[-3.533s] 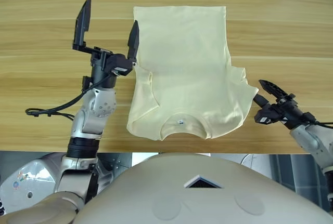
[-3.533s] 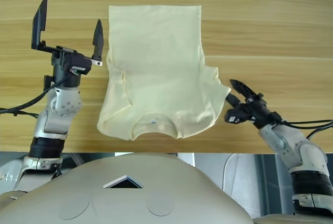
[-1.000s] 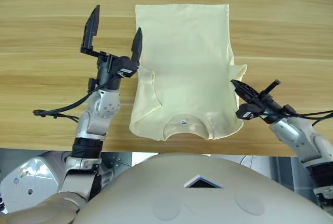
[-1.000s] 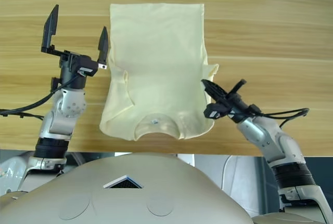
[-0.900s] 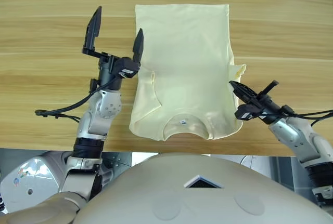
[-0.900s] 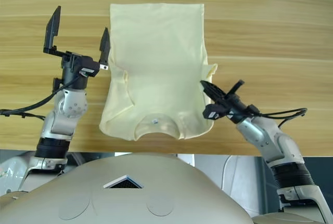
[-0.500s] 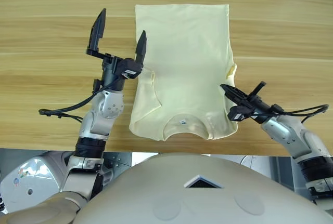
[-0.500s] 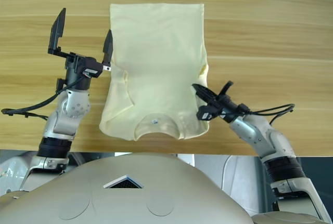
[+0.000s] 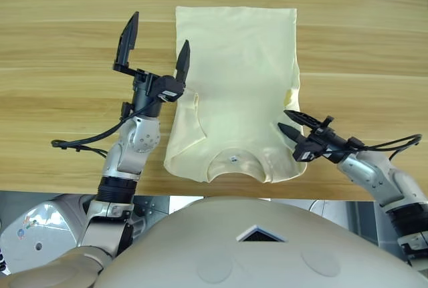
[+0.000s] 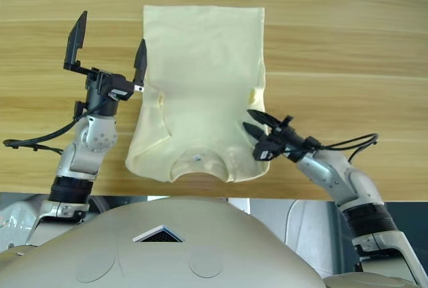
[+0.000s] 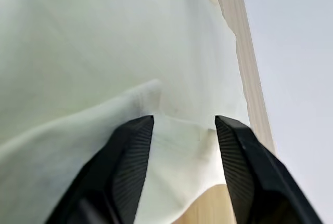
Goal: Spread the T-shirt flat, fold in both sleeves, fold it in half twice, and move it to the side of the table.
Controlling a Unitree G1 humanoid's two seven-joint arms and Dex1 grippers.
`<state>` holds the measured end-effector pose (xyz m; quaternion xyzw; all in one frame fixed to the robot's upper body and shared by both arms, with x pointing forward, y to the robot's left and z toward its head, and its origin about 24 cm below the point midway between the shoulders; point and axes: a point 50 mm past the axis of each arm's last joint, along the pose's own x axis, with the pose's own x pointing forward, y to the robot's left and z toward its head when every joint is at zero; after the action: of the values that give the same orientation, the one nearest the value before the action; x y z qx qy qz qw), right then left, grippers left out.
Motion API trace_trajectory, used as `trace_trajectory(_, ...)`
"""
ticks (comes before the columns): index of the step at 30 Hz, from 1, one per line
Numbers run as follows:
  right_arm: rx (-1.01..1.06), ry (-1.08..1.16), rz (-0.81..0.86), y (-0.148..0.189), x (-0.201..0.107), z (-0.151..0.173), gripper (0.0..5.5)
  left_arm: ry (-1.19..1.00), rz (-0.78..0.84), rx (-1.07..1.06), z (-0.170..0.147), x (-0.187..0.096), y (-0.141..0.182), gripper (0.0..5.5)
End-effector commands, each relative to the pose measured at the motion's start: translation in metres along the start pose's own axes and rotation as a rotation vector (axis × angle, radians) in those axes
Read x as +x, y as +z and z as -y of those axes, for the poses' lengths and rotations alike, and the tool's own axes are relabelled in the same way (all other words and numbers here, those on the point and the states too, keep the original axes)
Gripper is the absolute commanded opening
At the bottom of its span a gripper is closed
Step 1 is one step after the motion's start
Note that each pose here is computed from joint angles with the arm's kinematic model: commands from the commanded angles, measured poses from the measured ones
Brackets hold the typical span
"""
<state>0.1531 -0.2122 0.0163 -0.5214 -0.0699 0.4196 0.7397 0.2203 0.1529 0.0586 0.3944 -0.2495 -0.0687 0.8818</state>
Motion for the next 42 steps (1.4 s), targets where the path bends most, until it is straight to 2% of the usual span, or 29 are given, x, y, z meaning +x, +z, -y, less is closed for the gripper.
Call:
trace_trajectory(1, 0.029, -0.052, 0.024, 0.005, -0.003, 0.012, 2.78, -0.002, -0.005, 0.01, 0.001, 0.001, -0.002, 5.4)
trace_trajectory(5, 0.118, -0.326, 0.037, 0.0, -0.008, 0.057, 2.78, -0.002, -0.011, 0.013, 0.001, 0.001, -0.004, 5.4)
trace_trajectory(8, 0.119, -0.427, -0.044, -0.019, -0.008, 0.073, 2.78, 0.0, -0.015, 0.014, 0.001, 0.001, -0.005, 5.4)
trace_trajectory(11, 0.127, -0.413, -0.097, -0.034, 0.0, 0.069, 2.78, 0.001, -0.019, 0.015, 0.001, 0.001, -0.006, 5.4)
trace_trajectory(15, 0.108, -0.356, -0.133, -0.048, 0.032, 0.058, 2.78, -0.004, -0.015, 0.009, 0.004, 0.002, -0.005, 5.4)
trace_trajectory(20, 0.091, -0.262, -0.068, -0.037, 0.062, 0.036, 2.78, -0.007, -0.017, 0.008, 0.006, 0.002, -0.006, 5.4)
trace_trajectory(24, 0.093, -0.209, -0.058, -0.032, 0.075, 0.018, 2.78, -0.008, -0.011, 0.005, 0.007, 0.002, -0.004, 5.4)
trace_trajectory(29, 0.09, -0.212, -0.074, -0.036, 0.087, 0.014, 2.78, -0.007, -0.007, -0.001, 0.007, 0.003, -0.003, 5.4)
trace_trajectory(34, 0.125, -0.345, 0.003, -0.031, 0.083, 0.033, 2.78, -0.005, -0.014, 0.001, 0.007, 0.001, -0.004, 5.4)
trace_trajectory(40, 0.125, -0.579, 0.123, -0.008, 0.041, 0.087, 2.78, -0.001, -0.017, 0.0, 0.006, -0.003, -0.004, 5.4)
trace_trajectory(42, 0.123, -0.591, 0.139, 0.001, 0.032, 0.093, 2.78, -0.005, -0.022, 0.004, 0.005, -0.004, -0.005, 5.4)
